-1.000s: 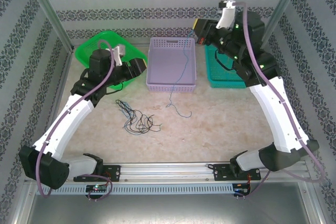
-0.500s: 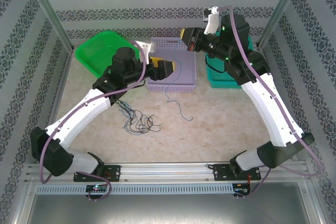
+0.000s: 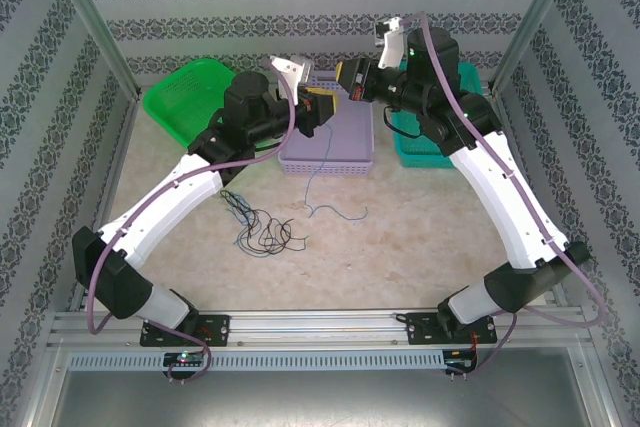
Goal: Untangle the cables
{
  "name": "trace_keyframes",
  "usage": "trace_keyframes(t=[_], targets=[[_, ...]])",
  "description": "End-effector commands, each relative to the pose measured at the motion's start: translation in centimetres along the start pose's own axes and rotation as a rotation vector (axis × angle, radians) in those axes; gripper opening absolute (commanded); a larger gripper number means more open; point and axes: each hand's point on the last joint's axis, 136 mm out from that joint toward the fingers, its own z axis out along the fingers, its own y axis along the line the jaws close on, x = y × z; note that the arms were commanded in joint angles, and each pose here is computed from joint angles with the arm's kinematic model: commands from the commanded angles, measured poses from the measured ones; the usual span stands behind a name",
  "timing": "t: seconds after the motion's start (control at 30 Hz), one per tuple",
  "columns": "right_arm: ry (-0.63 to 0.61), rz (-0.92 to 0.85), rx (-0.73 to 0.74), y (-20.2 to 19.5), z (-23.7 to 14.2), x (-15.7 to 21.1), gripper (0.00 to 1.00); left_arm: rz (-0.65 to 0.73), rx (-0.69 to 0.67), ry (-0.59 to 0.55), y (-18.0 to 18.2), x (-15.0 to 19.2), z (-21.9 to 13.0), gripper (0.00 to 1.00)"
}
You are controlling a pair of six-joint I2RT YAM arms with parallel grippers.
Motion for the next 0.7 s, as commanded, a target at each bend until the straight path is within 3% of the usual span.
trace_keyframes(t=[0.0,0.03,0.07,0.13,0.23,0.43,0.67], targets=[[-0.011,0.014,-0.033,0.9,-0.4,-0.7,0.00,0.020,-0.007,-0.027,-0.6,-1.8,0.1,0.00],[-0.016,0.019,-0.024,0.5,-0.4,-1.0,0.00,0.007,-0.013,-0.029,-0.5,-2.0,0.1,0.00],[-0.022,0.022,-0.019,0.4,-0.5,-1.2,0.06,-0.007,-0.017,-0.033,-0.5,-2.4,0.1,0.00],[-0.043,0.020,0.013,-0.5,-0.9,-1.8,0.40,-0.048,-0.023,-0.041,-0.3,-3.7,0.0,0.00],[-0.110,0.005,0.161,-3.5,-2.3,-2.3,0.59,-0.096,-0.050,-0.031,0.3,-5.8,0.1,0.00],[-0.122,0.233,0.463,-13.5,-3.6,1.8,0.61,-0.163,-0.003,-0.079,-0.7,-10.8,-1.1,0.00],[-0.038,0.424,0.508,-17.3,2.1,8.9,0.60,-0.229,0.096,-0.170,-1.8,-16.1,-2.4,0.00]])
